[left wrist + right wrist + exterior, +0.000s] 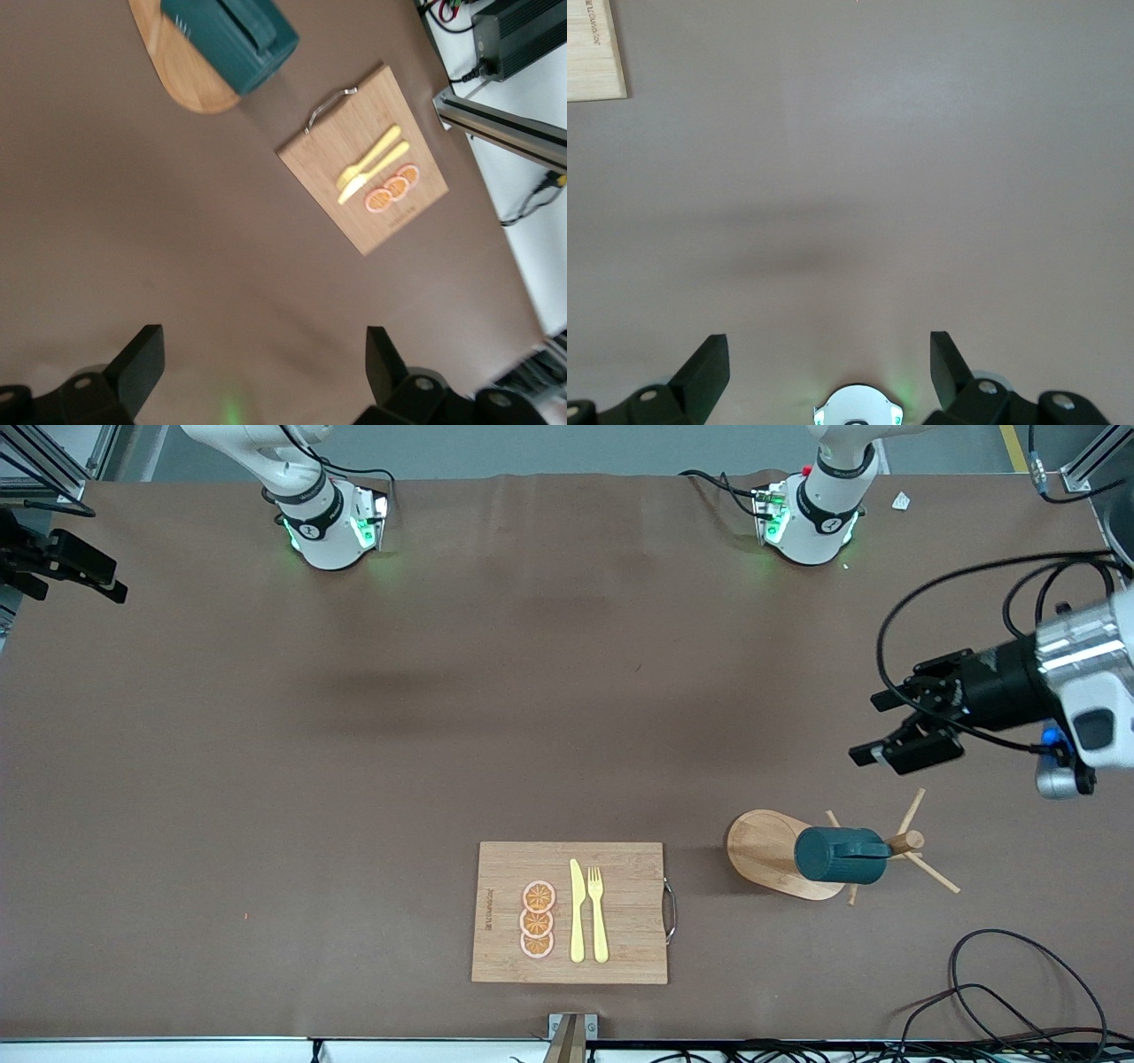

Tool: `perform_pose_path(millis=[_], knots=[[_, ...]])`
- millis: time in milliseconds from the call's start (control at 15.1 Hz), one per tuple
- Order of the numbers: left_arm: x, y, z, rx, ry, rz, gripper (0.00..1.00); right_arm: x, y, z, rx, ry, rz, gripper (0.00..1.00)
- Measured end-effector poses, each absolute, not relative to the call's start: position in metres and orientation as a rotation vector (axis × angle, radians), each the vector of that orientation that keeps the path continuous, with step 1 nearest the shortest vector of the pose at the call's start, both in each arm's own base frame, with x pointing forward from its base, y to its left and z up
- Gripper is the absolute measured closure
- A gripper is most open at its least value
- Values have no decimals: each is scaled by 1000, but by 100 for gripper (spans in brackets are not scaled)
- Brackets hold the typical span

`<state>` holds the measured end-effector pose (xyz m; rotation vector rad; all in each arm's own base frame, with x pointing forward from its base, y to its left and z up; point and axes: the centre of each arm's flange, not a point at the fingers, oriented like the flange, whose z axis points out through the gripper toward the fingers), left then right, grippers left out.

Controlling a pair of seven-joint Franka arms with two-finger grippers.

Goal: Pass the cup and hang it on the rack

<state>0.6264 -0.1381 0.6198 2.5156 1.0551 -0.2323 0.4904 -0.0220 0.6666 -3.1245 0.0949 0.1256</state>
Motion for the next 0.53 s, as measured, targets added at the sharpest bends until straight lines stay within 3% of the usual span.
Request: perform_pose_path(millis=[531], knots=[[602, -106, 660, 3052, 449, 202, 0, 490, -22, 667, -3124, 95, 126, 0]])
